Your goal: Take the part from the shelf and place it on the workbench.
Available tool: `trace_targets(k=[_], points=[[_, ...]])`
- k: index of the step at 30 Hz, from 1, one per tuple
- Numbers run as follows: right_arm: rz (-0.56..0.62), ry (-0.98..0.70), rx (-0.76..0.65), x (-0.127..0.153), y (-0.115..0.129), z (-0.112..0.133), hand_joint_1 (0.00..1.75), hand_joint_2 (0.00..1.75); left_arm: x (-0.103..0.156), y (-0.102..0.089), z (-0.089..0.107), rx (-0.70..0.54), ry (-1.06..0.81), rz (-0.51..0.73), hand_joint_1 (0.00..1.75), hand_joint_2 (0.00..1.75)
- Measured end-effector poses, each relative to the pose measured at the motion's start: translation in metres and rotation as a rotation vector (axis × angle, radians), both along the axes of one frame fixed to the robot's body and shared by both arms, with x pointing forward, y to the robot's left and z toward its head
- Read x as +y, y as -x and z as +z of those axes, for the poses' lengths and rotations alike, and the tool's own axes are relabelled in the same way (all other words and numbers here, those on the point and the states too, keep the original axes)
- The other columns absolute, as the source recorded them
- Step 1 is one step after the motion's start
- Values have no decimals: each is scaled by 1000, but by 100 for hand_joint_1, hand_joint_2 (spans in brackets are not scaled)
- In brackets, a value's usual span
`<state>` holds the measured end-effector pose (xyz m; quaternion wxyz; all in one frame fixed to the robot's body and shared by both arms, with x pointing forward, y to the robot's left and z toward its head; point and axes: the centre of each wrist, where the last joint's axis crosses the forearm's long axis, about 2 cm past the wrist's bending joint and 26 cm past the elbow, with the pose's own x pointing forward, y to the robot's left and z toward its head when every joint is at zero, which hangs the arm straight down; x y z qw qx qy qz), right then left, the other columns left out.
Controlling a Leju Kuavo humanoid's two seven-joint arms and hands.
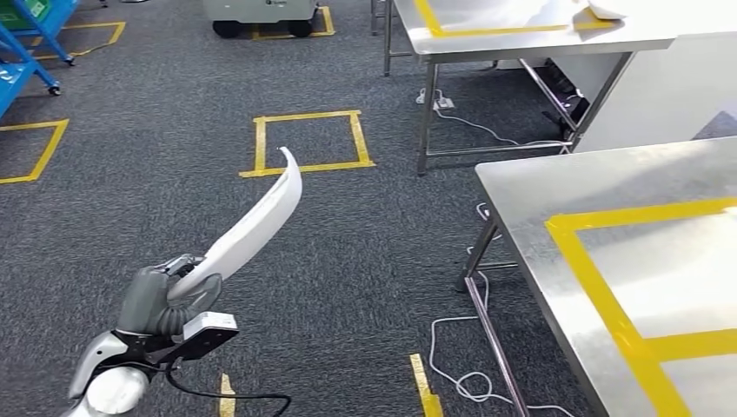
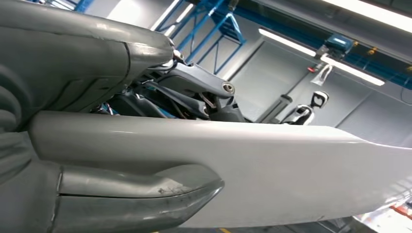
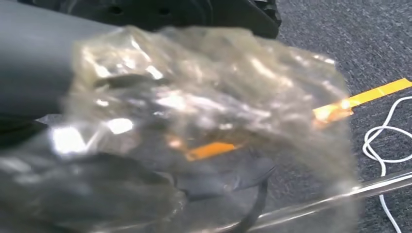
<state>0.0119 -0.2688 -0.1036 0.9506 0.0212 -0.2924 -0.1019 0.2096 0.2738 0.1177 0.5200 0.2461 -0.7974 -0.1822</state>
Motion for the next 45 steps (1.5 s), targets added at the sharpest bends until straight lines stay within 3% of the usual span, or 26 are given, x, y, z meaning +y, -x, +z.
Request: trace_targets(k=[45], points=[[-1,15,-9,-5,0,0,0,0,2,-3,-1,-12,9,13,175,175]])
